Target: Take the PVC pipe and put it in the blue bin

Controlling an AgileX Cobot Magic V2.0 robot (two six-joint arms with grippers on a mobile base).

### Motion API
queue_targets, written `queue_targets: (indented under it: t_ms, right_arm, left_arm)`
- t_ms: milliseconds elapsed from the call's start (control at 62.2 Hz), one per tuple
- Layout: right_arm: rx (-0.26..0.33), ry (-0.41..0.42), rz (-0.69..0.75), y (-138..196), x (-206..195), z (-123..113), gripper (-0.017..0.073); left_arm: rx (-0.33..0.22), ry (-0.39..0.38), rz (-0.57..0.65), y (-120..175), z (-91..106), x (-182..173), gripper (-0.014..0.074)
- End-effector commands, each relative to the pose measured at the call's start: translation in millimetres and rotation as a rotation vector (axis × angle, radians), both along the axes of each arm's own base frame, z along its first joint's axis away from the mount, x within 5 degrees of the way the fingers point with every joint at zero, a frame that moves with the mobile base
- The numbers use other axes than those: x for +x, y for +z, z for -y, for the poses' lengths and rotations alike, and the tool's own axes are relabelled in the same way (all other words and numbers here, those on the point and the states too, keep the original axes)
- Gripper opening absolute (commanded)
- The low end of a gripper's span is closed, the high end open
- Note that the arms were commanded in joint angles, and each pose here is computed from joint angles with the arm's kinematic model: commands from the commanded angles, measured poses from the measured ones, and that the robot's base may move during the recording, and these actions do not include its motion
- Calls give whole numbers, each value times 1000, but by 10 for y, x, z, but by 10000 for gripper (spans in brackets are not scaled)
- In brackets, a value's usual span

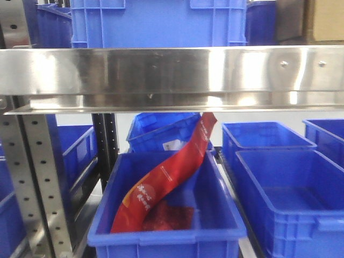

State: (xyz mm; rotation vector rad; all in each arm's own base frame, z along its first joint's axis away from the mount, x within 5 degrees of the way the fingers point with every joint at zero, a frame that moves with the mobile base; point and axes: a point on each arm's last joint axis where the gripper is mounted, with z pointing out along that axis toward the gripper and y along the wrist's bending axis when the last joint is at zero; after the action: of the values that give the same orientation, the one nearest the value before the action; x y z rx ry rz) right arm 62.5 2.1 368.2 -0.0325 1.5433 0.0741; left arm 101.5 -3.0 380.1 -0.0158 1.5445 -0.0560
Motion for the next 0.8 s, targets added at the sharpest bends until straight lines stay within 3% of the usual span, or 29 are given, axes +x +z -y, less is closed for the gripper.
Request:
queue_targets:
  t_ms: [0,788]
  right_arm:
    - [-11,-8,22,19,-6,6,-168]
    - [-11,-8,22,19,-6,6,-168]
  left_arm:
    - [-6,-5,42,57,3,-18,-111]
    - [-6,-5,42,57,3,-18,-111]
